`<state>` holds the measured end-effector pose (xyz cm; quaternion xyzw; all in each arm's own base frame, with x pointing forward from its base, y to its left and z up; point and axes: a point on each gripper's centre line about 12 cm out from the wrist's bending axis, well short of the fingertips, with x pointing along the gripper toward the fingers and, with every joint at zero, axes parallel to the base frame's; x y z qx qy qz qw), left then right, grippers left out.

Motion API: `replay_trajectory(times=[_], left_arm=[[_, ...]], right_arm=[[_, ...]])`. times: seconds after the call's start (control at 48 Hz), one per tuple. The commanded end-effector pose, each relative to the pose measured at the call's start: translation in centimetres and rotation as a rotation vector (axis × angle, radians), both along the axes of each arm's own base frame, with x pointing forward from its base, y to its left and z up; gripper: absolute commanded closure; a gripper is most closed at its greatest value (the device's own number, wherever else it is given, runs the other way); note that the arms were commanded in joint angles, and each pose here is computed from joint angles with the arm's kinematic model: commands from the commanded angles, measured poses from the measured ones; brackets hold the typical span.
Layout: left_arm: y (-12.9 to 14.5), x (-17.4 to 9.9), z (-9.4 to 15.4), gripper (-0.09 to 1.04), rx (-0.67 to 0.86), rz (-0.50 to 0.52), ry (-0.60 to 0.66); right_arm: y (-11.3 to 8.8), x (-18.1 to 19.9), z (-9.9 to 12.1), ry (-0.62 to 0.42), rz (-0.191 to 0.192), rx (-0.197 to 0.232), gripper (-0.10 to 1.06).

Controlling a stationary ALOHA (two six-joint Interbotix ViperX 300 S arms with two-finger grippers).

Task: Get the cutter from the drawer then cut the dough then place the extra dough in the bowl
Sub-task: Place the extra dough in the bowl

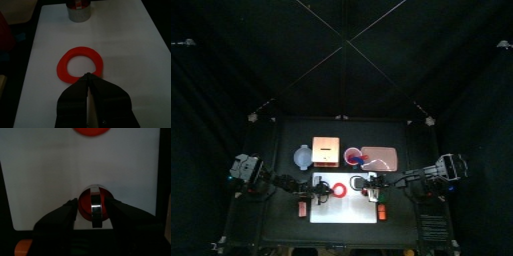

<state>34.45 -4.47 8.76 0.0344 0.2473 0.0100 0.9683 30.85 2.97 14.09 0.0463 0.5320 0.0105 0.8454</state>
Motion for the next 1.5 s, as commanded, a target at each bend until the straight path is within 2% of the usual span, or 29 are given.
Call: replay_trajectory(times=[0.021,0.208,0.479,0.708,0.896,1.25,1.5], left_arm=[[0.2,0.6,1.7,0.47,-0.006,0.007,-0.056],[0.3,0.7,2.7,0.45,0.007,-0.001,-0.083],[0.3,0.6,3.0,0.43,0.023,-0.011,-0.090],[0.3,0.7,3.0,0.30,0.022,-0.009,-0.091],[0.3,0.7,3.4,0.21,0.018,-0.007,-0.100],[0.5,0.4,5.6,0.20,0.001,0.004,-0.160],[1.0,0.3,4.4,0.20,0.011,0.017,-0.126]], right_arm=[[-0.2,0.5,1.8,-0.061,-0.012,-0.007,0.02],[-0.6,0.7,2.8,-0.094,-0.002,-0.043,0.00],[-0.8,1.0,2.9,-0.106,0.000,-0.060,0.00],[-0.8,1.2,2.8,-0.115,0.001,-0.060,0.00],[-1.3,1.5,2.8,-0.123,-0.015,-0.060,0.00],[-1.8,1.8,2.2,-0.116,-0.025,-0.064,0.00],[-2.5,2.6,2.7,-0.146,-0.026,-0.086,0.00]])
